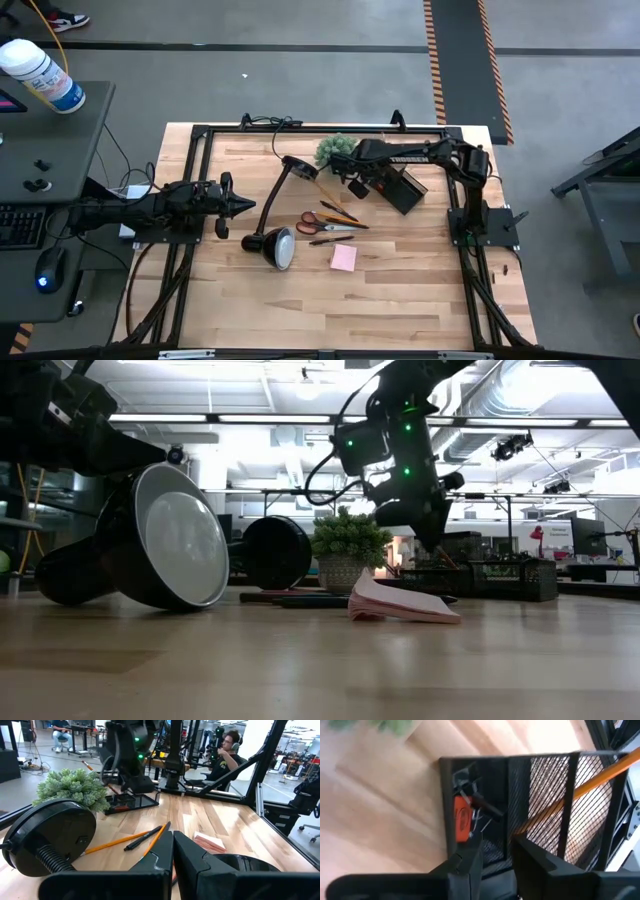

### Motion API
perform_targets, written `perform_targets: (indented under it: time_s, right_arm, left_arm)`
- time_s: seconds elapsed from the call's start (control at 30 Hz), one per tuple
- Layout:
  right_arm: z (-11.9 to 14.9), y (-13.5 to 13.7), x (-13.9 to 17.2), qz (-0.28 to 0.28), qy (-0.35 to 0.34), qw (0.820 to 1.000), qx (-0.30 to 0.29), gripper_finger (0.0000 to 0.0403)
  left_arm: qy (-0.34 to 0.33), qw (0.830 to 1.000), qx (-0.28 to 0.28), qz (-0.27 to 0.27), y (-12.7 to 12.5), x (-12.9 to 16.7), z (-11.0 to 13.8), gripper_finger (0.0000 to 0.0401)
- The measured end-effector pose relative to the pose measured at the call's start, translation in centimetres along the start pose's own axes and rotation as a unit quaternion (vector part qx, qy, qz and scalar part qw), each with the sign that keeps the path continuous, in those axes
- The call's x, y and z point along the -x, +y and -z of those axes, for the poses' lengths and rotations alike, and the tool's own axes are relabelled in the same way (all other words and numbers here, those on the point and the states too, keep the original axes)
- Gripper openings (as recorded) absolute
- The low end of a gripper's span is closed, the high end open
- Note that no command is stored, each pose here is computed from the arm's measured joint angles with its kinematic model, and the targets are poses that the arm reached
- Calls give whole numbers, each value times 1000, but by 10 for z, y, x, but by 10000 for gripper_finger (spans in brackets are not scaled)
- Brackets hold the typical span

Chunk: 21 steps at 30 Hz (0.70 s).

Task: Pick and place office supplies into organizer
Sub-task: Put the sticky notes into the right section of the desk organizer

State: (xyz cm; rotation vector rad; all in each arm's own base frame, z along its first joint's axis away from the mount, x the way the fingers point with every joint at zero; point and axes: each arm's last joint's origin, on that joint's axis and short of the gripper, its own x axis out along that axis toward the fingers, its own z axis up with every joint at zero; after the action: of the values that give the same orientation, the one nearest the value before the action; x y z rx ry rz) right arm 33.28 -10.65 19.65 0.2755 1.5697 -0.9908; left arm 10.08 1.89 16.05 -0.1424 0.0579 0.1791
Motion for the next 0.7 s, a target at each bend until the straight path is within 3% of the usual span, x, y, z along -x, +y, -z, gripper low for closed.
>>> perform_targets:
  time_s: [0.17,0.37,0.7]
  right_arm:
    - [15,9,11,12,14,1000,9,80]
    - [33,25,47,14,12,1000,20,68]
    - [63,81,91,-150,-33,988,-1,68]
  left_arm:
    - [0,1000,0,0,0,0,0,1]
    - [0,1000,0,0,0,0,0,1]
    - [0,1000,0,0,0,0,0,1]
